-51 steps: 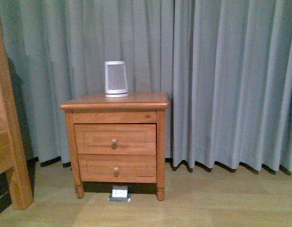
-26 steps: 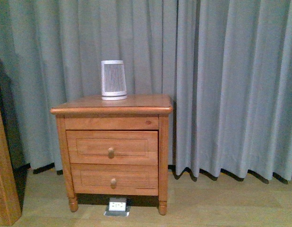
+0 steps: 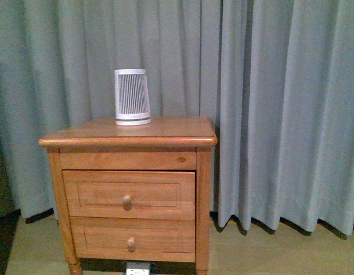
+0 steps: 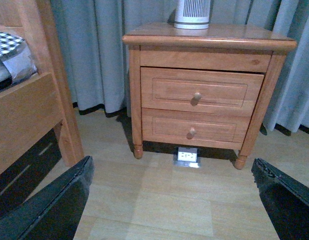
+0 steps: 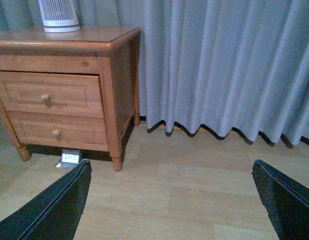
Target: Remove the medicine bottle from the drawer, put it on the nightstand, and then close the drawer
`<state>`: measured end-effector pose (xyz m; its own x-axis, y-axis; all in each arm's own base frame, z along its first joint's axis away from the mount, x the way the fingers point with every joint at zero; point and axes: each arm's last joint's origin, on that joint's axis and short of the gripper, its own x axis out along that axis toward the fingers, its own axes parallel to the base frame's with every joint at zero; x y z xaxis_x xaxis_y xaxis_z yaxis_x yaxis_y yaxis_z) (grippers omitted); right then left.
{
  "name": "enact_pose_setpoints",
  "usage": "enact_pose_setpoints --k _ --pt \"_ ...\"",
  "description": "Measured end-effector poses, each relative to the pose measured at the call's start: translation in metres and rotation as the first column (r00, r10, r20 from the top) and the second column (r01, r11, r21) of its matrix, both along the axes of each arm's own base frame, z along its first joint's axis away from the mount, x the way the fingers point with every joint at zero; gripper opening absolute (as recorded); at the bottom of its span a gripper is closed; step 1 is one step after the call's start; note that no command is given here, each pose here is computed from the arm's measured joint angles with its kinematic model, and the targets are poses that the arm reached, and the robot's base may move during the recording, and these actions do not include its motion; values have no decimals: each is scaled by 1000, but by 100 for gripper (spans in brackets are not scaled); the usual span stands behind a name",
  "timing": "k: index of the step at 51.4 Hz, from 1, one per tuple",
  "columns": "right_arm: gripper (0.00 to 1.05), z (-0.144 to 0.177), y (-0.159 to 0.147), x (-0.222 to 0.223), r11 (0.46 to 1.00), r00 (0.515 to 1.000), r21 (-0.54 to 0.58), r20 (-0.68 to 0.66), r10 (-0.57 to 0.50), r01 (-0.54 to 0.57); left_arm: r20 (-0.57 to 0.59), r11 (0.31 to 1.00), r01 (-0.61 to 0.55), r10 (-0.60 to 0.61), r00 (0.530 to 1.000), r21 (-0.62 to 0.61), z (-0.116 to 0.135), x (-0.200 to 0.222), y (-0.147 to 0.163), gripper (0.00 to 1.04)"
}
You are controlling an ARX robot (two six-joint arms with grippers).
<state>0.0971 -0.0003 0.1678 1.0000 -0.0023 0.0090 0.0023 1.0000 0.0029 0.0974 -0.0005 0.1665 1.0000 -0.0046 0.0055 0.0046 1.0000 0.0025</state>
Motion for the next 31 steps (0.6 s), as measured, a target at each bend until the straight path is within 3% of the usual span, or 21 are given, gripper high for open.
enact_pose_setpoints --k 28,31 --pt "98 0 0 0 1000 1000 0 0 0 0 0 1000 0 0 1000 0 0 0 0 98" --pt "98 0 0 0 1000 1000 0 0 0 0 -64 999 24 -26 998 -40 -1 0 0 98"
